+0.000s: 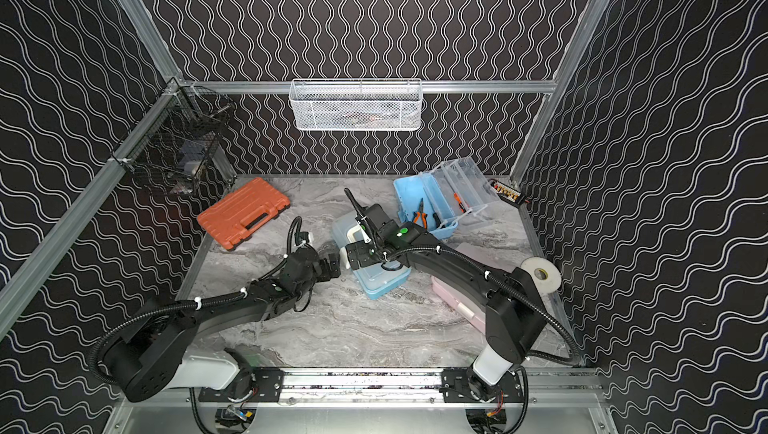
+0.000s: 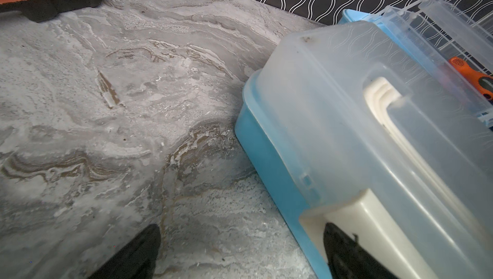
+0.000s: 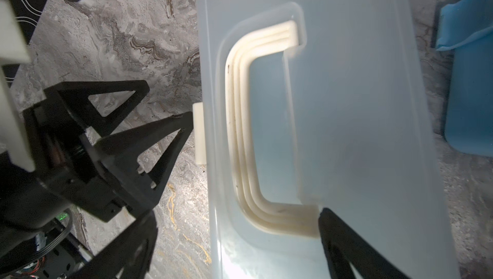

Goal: Close toolboxes
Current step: Fasten the toolbox latch on the toolbox.

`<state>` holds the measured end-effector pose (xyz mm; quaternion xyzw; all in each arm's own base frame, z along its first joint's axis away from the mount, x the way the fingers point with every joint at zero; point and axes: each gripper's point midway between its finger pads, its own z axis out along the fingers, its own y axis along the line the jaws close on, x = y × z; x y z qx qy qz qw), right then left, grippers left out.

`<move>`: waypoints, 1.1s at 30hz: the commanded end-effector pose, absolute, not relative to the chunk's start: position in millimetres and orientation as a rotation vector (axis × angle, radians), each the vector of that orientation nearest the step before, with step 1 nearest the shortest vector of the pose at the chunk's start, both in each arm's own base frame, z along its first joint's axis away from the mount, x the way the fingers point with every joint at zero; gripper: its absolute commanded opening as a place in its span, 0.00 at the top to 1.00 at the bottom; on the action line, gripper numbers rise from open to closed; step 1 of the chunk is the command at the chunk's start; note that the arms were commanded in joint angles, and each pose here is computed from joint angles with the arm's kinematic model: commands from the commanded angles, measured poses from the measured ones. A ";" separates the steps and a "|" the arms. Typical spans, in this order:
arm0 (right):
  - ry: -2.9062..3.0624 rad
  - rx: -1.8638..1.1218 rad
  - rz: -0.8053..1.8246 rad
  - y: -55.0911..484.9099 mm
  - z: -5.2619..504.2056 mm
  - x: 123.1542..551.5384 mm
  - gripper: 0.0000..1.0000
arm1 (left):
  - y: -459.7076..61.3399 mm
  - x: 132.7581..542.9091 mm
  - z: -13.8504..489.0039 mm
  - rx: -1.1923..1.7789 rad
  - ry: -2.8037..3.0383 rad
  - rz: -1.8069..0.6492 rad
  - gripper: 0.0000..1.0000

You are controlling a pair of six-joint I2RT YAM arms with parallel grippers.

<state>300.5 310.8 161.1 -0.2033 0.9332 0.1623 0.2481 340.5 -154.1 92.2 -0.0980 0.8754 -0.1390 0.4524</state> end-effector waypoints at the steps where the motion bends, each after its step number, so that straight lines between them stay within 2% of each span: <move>1: 2.560 -0.540 0.439 310.6 158.7 299.9 0.05 | -156.9 343.2 101.3 -0.263 2.129 -0.382 0.01; 13: 2.559 -0.521 0.420 306.0 155.2 304.1 0.05 | -159.6 345.4 123.0 -0.363 2.065 -0.491 0.01; 25: 2.558 -0.517 0.422 303.6 155.0 304.8 0.05 | -180.7 348.4 123.2 -0.387 2.032 -0.672 0.01; 33: 2.561 -0.515 0.430 303.8 153.5 305.0 0.05 | -178.1 345.7 122.0 -0.382 2.041 -0.657 0.01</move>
